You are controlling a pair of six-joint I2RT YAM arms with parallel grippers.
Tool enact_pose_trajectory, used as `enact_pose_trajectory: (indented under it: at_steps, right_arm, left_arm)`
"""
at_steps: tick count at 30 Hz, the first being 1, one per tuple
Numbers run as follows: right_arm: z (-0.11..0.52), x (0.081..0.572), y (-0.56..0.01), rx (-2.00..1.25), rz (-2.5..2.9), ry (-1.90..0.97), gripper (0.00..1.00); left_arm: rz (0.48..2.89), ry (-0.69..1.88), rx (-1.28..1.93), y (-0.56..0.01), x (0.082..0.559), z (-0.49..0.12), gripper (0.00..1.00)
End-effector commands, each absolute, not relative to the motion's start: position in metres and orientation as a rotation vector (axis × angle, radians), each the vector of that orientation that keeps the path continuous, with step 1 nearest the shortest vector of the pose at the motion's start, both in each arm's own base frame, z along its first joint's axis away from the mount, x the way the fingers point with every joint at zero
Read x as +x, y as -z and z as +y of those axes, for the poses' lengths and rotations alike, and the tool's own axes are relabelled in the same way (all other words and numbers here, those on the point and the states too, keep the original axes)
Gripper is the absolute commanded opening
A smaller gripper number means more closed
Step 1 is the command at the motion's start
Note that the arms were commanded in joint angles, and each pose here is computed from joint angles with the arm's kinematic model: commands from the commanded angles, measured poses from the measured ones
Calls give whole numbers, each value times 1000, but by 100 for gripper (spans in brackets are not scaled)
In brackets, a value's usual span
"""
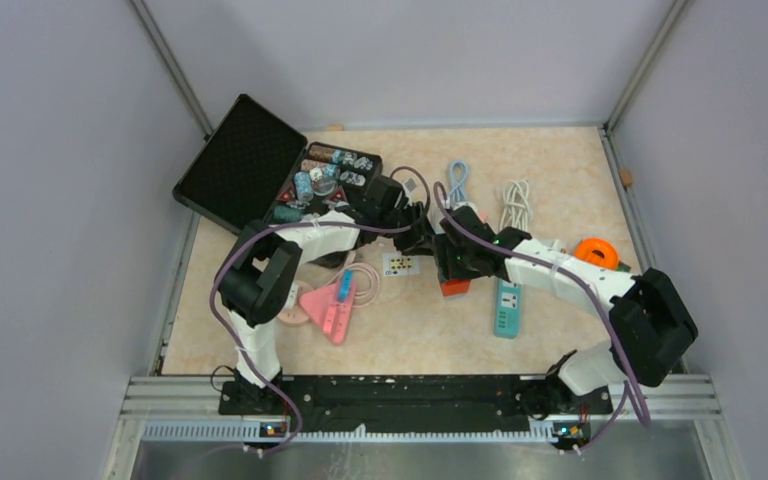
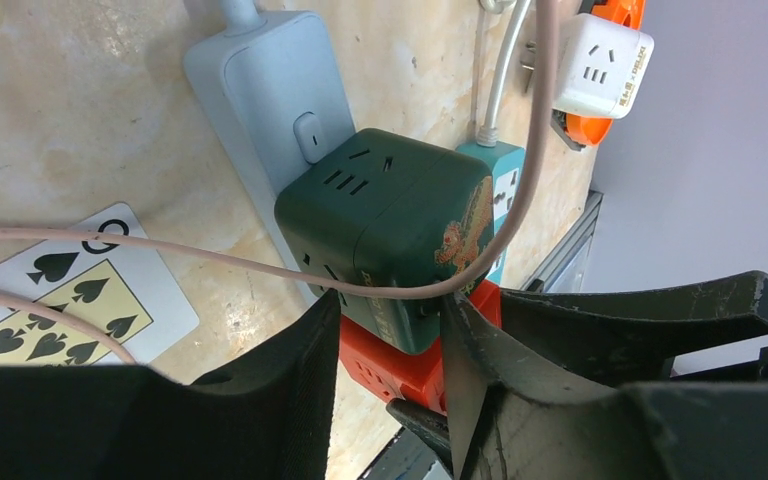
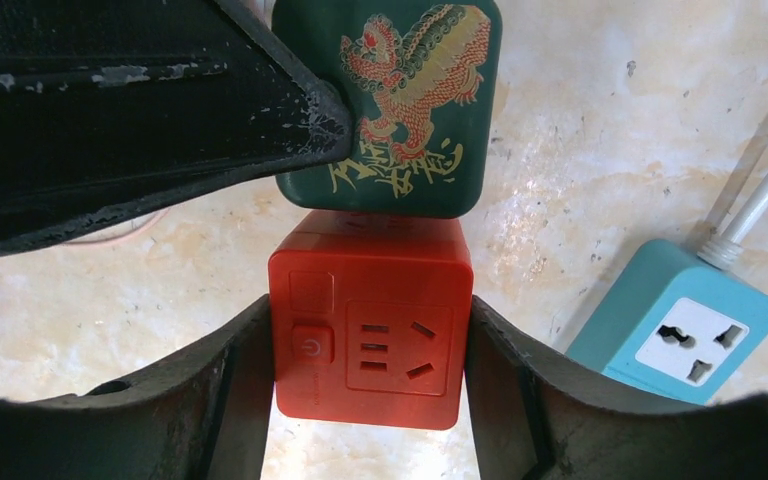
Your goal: Pull the plug off the socket
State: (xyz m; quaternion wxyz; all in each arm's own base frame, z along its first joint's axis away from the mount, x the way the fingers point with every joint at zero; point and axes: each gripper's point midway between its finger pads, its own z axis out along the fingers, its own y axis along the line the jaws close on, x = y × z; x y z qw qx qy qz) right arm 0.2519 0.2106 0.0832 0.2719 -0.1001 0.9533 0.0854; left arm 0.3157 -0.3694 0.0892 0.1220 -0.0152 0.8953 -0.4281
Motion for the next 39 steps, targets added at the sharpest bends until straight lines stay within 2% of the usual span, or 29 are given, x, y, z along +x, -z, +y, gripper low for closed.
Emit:
enact_pose_trajectory:
  at_steps: [1,2,6,9,12,13,15,17,18,26,35,39]
  right_arm:
    - [226,262,-97,-306,2512,-184,47]
    - [227,262,-96,-315,2513,-167,48]
    - [223,260,-92,-307,2532,-96,66]
    - [223,259,-92,-280,2525,-111,67]
    - [222,258,-96,-255,2506,-133,60]
    - [224,259,-98,-253,2497,-144,53]
    - [225,260,-102,-245,2484,-161,34]
    - [227,260,-108,-234,2476,-182,8]
    - [229,259,-111,-227,2476,-197,0]
    - [252,259,-155,-213,2488,-369,0]
    - [248,263,-131,-226,2541,-303,0]
    - [259,260,-118,-289,2583,-401,0]
  left_arm:
    - [2817,875,-133,-3,292,-319,41]
    - [2825,869,-137,1,289,-317,40]
    - [2845,858,-171,12,280,-310,39]
    - [2845,865,-187,15,278,-309,39]
    - [2842,871,-193,16,277,-310,39]
    - [2843,869,-198,16,277,-309,39]
    - [2844,857,-211,17,278,-308,39]
    - [2848,833,-223,19,278,-306,39]
    - [2850,820,-224,20,278,-304,39]
    - [2832,716,-225,25,277,-296,40]
    - [2843,697,-208,32,271,-296,39]
    - [2852,703,-230,38,266,-295,38]
